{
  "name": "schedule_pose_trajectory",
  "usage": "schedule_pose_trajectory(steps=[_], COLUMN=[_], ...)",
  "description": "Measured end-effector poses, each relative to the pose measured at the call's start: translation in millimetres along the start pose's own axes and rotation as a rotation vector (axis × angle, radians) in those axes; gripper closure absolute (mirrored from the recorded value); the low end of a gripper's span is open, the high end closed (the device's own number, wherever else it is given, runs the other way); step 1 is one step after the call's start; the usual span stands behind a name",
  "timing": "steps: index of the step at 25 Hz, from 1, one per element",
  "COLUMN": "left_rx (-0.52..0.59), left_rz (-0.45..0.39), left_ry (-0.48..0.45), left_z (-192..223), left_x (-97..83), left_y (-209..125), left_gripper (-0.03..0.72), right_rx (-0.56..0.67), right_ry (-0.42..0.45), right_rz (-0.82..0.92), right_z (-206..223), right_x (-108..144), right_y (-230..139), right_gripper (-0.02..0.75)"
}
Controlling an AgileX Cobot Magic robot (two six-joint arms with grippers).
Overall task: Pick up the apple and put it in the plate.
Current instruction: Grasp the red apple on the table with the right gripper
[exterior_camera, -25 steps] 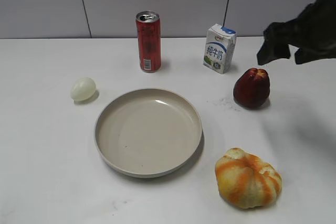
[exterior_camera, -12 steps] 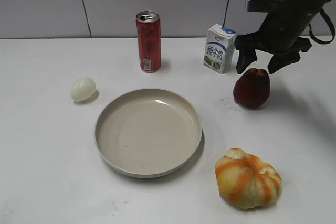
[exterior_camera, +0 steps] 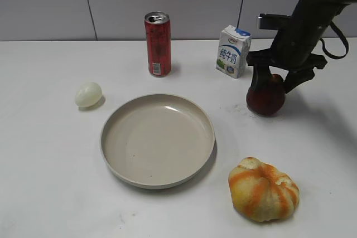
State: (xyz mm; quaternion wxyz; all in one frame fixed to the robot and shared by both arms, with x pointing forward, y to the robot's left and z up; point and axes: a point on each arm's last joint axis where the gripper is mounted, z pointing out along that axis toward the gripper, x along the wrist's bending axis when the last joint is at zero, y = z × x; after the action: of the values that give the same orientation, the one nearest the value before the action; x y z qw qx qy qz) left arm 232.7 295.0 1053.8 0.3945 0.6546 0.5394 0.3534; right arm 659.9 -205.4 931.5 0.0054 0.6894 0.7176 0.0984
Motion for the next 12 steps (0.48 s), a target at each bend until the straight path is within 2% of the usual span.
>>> schedule_pose_trajectory(steps=[7, 12], left_rx=[0.000, 0.000], left_rz=[0.000, 0.000], left_ry=[0.000, 0.000], left_z=[0, 0], left_x=[0.0, 0.0], left_y=[0, 0], left_gripper=[0.197, 0.197], right_rx=[0.036, 0.008], right_ry=[0.004, 0.034], right_rz=[-0.013, -0.080], right_z=[-6, -41], right_x=[4, 30], right_y=[-2, -6], right_gripper=[0.149, 0.149])
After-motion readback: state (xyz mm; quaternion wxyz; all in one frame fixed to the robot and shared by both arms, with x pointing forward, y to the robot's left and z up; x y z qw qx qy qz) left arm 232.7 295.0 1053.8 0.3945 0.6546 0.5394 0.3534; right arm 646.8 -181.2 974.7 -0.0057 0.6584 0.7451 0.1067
